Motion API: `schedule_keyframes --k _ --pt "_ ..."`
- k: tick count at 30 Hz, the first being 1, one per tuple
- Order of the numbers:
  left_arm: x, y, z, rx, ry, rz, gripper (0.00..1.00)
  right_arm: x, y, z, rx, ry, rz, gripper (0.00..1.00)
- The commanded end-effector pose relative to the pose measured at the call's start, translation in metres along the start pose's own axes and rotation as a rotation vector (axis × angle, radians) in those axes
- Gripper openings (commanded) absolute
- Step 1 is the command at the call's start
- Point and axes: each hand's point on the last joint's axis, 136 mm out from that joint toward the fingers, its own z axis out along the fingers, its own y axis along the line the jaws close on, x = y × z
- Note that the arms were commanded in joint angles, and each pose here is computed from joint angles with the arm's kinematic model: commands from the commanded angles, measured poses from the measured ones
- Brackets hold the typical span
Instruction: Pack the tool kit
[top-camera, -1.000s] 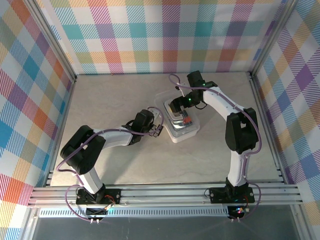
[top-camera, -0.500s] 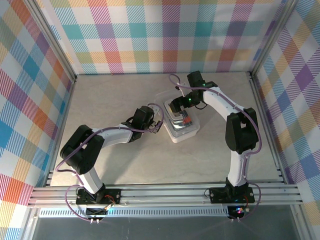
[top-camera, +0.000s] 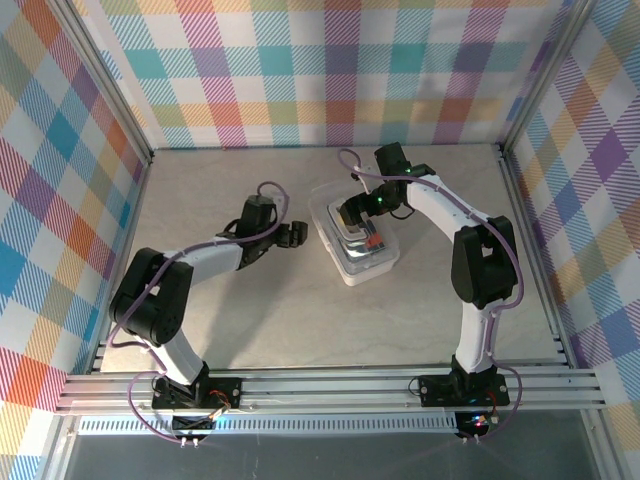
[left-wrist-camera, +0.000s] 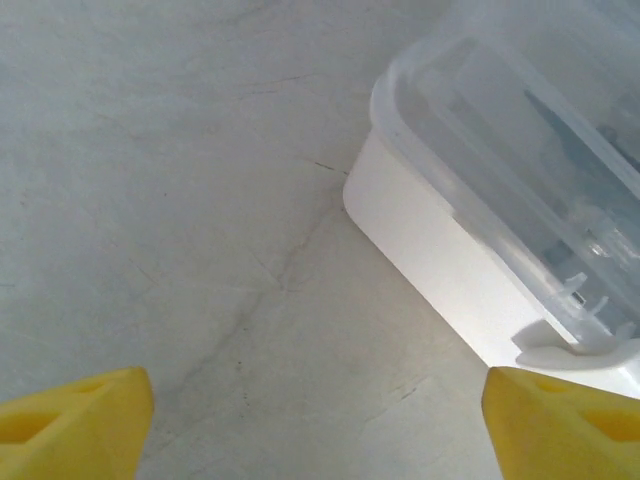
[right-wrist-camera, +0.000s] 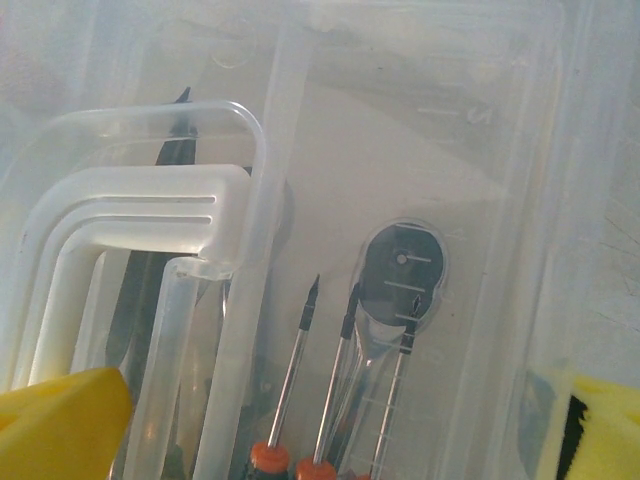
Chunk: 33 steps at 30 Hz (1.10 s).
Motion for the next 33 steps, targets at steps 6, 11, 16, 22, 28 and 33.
schedule_keyframes --k 6,11,16,22,28,33 --pt "0.005 -0.054 -0.009 0.407 0.054 -0.351 0.70 0.083 0.000 0.036 -0.002 0.285 0.037 0.99" --pt "0.005 -0.061 -0.011 0.448 0.070 -0.407 0.69 0.083 -0.001 0.037 -0.002 0.286 0.038 0.99" --pt "0.012 -0.070 0.000 0.456 0.106 -0.410 0.68 0.081 0.000 0.038 -0.005 0.284 0.041 0.99" --pt "0.017 -0.075 0.017 0.471 0.104 -0.437 0.67 0.082 -0.001 0.037 -0.003 0.289 0.042 0.99" --pt "0.005 -0.079 0.020 0.499 0.067 -0.444 0.67 0.083 0.000 0.038 -0.004 0.291 0.041 0.99" --pt "-0.002 -0.082 0.018 0.521 0.048 -0.446 0.67 0.083 -0.001 0.039 -0.006 0.295 0.044 0.99"
